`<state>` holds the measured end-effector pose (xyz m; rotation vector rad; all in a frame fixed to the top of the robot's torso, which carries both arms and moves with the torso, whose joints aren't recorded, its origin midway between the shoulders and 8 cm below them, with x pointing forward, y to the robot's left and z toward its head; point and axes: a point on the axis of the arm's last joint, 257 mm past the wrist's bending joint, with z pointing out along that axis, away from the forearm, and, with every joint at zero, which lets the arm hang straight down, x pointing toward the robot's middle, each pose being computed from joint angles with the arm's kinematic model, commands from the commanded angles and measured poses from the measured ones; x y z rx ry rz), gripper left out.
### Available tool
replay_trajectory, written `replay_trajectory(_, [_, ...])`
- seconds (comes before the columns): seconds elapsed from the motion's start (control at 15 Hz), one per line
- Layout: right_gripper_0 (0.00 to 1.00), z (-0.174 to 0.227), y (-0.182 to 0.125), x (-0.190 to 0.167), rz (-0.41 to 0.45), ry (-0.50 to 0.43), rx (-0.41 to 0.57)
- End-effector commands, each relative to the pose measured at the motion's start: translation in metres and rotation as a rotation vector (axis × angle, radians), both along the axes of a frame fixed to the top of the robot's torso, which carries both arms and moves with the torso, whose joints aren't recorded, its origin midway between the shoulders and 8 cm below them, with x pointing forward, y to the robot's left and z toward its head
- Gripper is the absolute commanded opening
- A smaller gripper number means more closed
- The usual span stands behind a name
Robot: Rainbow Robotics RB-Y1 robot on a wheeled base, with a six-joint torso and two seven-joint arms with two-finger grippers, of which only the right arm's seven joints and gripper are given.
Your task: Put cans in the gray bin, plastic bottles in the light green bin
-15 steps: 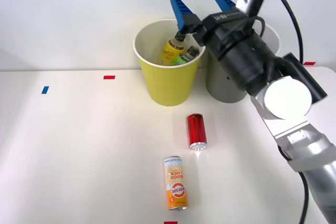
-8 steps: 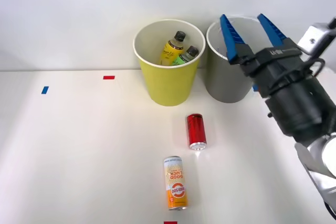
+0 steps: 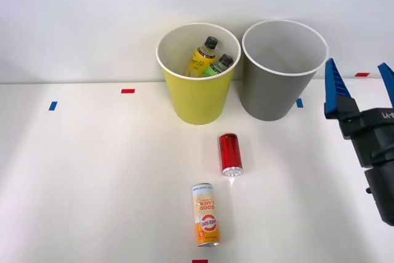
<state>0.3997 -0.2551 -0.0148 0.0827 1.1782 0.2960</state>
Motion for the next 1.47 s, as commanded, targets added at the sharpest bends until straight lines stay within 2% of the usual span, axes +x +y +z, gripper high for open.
replay_trajectory(0.07, [1.0,-0.016,-0.028,-0.008,-0.073,0.038,-0.032])
replay_trajectory(0.4, [1.0,-0.052,-0.053,-0.022,-0.141,0.129,-0.063])
replay_trajectory(0.6, [1.0,-0.088,-0.071,-0.012,-0.225,0.158,-0.192])
replay_trajectory(0.8, [1.0,-0.11,-0.077,-0.01,-0.259,0.196,-0.176])
replay_trajectory(1.0, [1.0,-0.146,-0.091,-0.008,-0.369,0.234,-0.237])
replay_trajectory(1.2, [1.0,-0.16,-0.098,-0.01,-0.468,0.247,-0.281])
replay_trajectory(1.47, [1.0,-0.166,-0.112,-0.012,-0.491,0.261,-0.345])
